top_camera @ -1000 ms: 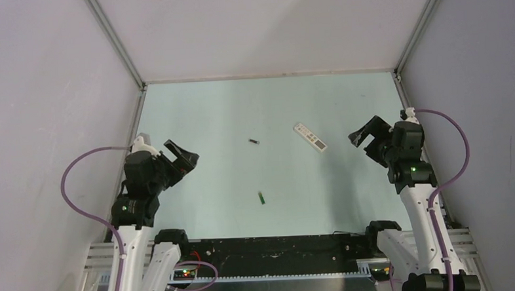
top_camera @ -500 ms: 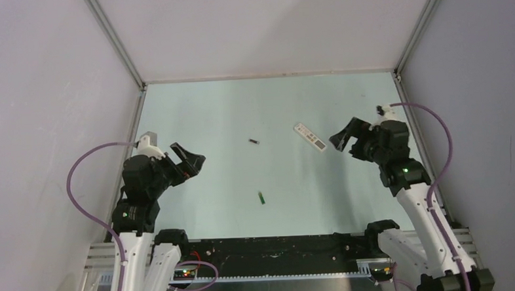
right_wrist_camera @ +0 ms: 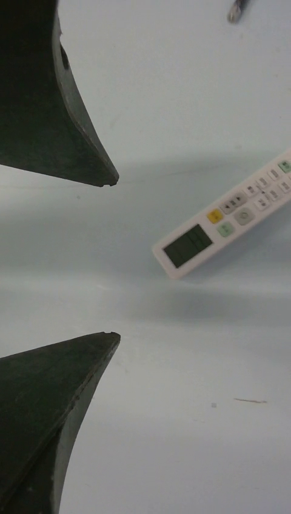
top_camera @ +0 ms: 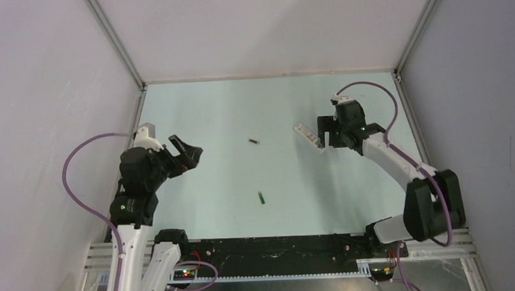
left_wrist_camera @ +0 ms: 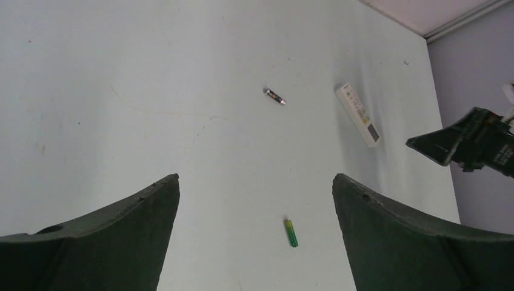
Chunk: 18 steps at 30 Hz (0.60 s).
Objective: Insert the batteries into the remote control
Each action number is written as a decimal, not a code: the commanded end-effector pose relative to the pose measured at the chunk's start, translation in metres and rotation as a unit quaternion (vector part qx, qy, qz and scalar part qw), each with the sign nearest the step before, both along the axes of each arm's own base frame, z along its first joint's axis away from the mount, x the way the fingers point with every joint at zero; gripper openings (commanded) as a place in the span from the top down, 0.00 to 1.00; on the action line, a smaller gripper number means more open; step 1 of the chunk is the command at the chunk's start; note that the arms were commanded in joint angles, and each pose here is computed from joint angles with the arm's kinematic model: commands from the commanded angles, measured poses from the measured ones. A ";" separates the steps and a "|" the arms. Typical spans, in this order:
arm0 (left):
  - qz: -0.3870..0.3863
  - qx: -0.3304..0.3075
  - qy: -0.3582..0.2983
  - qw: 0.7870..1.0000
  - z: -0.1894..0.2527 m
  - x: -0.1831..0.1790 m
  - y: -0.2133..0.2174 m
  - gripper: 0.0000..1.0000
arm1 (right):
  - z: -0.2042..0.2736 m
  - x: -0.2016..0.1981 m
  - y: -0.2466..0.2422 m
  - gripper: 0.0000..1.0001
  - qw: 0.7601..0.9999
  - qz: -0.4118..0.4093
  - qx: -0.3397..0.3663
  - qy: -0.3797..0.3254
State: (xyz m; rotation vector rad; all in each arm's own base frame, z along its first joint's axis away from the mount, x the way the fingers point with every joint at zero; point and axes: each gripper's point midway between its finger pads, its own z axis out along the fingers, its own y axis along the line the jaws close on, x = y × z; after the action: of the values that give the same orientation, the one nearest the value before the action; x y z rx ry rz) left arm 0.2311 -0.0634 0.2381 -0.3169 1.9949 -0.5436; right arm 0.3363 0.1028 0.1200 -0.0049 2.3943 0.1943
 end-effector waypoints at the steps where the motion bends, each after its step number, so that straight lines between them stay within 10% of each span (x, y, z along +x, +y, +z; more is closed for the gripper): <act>1: -0.023 0.001 -0.029 0.999 0.018 0.014 -0.006 0.01 | -0.004 0.034 0.002 0.06 0.997 0.049 -0.058 -0.009; 18: -0.039 -0.024 -0.007 0.999 0.005 0.023 -0.016 0.02 | -0.079 0.055 0.024 0.13 0.987 0.107 -0.079 0.091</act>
State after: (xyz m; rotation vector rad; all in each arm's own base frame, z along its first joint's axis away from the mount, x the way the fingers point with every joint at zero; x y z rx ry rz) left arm 0.2529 -0.0743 0.2305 -0.2956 2.0349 -0.6048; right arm 0.3814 0.1207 0.0349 -0.2861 2.6045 0.1177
